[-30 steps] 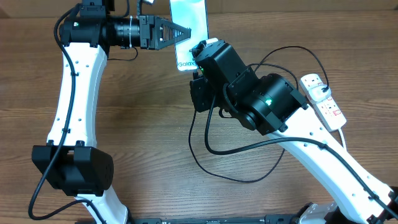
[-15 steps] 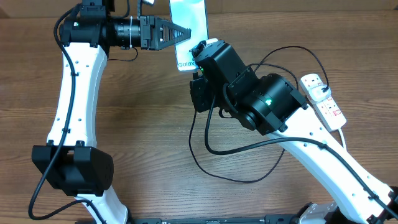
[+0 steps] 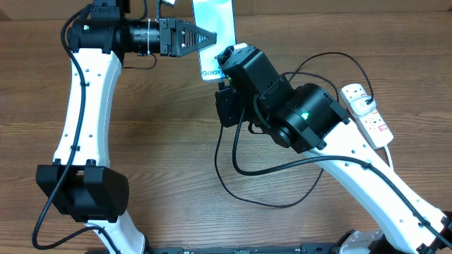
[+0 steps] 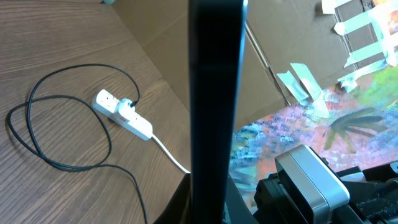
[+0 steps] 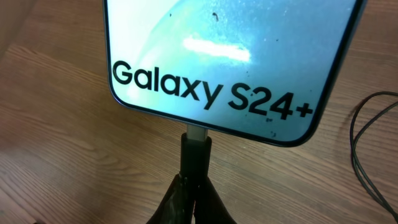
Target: Plug charger to phone and switch on socket
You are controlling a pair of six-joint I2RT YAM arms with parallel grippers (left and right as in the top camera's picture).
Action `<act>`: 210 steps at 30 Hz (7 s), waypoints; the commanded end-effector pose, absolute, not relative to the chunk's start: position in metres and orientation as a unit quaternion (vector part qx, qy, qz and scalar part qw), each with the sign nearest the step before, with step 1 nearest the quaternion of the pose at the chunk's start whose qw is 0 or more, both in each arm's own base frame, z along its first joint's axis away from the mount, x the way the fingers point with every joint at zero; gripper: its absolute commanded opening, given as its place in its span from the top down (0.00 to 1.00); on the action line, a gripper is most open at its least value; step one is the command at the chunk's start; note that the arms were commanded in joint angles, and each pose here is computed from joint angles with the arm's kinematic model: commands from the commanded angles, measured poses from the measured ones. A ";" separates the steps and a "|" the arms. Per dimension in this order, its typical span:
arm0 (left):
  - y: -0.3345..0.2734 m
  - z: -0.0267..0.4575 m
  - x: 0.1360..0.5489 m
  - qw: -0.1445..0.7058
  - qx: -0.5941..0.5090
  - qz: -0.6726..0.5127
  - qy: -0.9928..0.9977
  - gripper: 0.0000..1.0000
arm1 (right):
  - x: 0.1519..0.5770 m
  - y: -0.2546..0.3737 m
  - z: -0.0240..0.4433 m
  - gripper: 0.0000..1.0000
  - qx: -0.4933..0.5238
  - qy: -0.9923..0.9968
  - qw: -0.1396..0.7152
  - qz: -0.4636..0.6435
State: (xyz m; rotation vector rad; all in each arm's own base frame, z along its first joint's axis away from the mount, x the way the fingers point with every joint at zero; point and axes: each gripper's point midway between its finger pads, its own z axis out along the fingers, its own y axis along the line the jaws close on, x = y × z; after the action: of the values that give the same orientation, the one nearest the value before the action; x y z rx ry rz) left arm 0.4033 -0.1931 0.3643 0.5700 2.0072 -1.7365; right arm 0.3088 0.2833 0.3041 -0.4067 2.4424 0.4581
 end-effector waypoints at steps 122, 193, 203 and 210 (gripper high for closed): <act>-0.048 0.228 0.432 0.152 -0.163 -0.181 0.958 0.96 | 0.424 0.278 -0.016 0.59 0.093 0.993 0.074 -0.026; -0.064 0.237 0.439 0.168 -0.123 -0.225 0.952 0.96 | 0.450 0.269 0.024 0.96 0.098 0.991 0.092 0.005; -0.113 0.288 0.461 0.234 -0.014 -0.389 0.891 0.96 | 0.444 0.284 0.162 0.96 -0.025 0.979 0.109 0.171; -0.117 0.343 0.473 0.280 0.025 -0.505 0.816 0.96 | 0.404 0.258 0.245 0.96 -0.106 0.963 0.130 0.213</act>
State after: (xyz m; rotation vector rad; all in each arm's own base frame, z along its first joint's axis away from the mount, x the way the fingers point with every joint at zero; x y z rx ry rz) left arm 0.4854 -0.1096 0.3090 -0.0101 2.2937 -1.1328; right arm 0.4210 0.2535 0.1812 -0.0864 2.9444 0.4820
